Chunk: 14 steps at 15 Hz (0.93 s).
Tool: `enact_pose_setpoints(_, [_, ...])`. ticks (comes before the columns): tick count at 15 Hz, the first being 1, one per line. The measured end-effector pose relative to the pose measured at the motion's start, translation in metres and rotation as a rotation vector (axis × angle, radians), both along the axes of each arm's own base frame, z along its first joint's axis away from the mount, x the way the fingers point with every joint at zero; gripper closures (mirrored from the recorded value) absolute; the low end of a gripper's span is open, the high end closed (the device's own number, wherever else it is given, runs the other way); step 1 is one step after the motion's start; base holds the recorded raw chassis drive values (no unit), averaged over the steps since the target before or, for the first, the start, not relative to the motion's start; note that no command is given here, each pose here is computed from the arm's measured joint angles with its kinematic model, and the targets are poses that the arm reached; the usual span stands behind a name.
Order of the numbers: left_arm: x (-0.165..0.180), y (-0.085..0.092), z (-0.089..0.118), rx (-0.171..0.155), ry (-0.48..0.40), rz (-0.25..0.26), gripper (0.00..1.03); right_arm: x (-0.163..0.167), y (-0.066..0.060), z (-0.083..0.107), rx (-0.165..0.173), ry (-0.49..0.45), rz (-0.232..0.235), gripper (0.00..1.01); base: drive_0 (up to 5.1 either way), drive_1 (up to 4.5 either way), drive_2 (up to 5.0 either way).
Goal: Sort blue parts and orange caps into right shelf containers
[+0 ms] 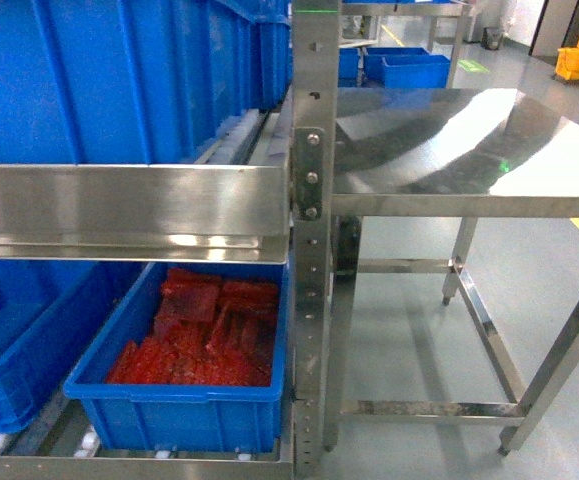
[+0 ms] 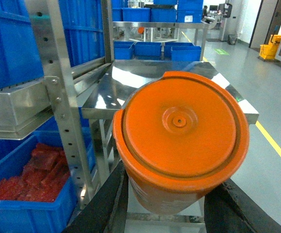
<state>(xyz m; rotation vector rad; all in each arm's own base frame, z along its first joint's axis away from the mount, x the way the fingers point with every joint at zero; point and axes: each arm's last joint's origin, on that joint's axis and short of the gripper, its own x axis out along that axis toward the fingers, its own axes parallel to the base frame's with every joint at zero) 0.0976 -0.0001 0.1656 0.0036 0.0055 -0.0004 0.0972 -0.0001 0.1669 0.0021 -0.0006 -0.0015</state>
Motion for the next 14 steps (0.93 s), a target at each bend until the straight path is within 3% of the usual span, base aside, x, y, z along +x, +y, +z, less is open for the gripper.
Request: enact_pose_setpoints(14, [0.0,0.0,0.0004,0.0,-0.003,0.0,0.6,0.0,0.0,0.0004,0.0,-0.004,0.0,0.63,-5.0,2.42,2.4])
